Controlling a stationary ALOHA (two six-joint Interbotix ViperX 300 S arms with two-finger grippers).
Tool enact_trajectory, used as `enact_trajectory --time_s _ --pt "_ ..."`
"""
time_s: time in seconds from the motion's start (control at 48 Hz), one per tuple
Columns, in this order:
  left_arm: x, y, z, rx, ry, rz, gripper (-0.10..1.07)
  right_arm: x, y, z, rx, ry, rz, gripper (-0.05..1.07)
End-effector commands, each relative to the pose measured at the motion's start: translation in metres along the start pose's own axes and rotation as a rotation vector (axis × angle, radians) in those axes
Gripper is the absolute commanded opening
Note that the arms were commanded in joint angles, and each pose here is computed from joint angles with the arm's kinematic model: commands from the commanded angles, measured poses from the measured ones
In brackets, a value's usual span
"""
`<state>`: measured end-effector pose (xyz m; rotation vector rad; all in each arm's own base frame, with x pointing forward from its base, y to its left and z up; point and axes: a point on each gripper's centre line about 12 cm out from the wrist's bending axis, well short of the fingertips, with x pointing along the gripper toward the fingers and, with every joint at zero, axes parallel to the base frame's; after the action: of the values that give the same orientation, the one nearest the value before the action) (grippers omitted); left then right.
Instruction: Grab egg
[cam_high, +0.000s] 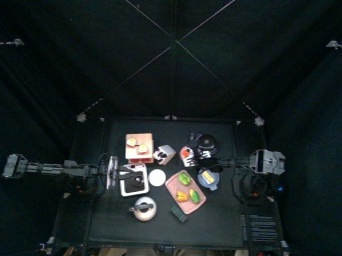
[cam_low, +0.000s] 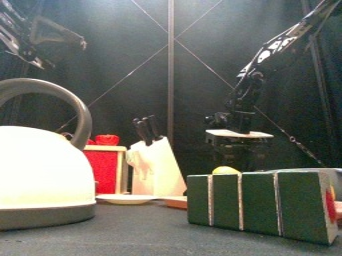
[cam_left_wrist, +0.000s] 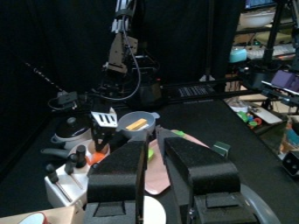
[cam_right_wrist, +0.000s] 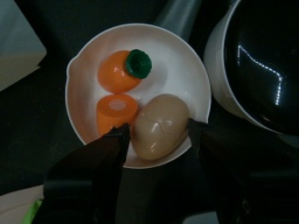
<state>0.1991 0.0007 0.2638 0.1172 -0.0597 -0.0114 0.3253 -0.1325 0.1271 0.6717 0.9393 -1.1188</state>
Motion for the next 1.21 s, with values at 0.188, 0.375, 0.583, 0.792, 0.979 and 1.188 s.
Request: enact_trajectory --time_s 0.188,0.375,0.583,0.792,0.979,1.188 --pt "0.001 0.002 0.005 0.005 -0.016 0.006 0.60 0.000 0.003 0.010 0.015 -0.016 0.006 0.88" --pt "0.001 0.002 0.005 0.005 -0.016 0.008 0.60 0.006 0.002 0.008 0.011 -0.006 -0.007 0.88" --pt "0.001 0.002 0.005 0.005 -0.017 0.008 0.60 0.010 0.003 0.005 0.007 0.003 -0.017 0.88" --pt "0.001 0.002 0.005 0.005 -0.016 0.008 0.60 0.014 0.003 0.003 -0.002 0.009 -0.024 0.84" --pt "0.001 0.002 0.005 0.005 -0.016 0.008 0.60 0.015 0.005 0.004 -0.002 0.006 -0.014 0.72" --pt "0.001 0.002 0.005 0.005 -0.016 0.008 0.60 0.001 0.012 0.014 0.001 -0.024 0.021 0.67"
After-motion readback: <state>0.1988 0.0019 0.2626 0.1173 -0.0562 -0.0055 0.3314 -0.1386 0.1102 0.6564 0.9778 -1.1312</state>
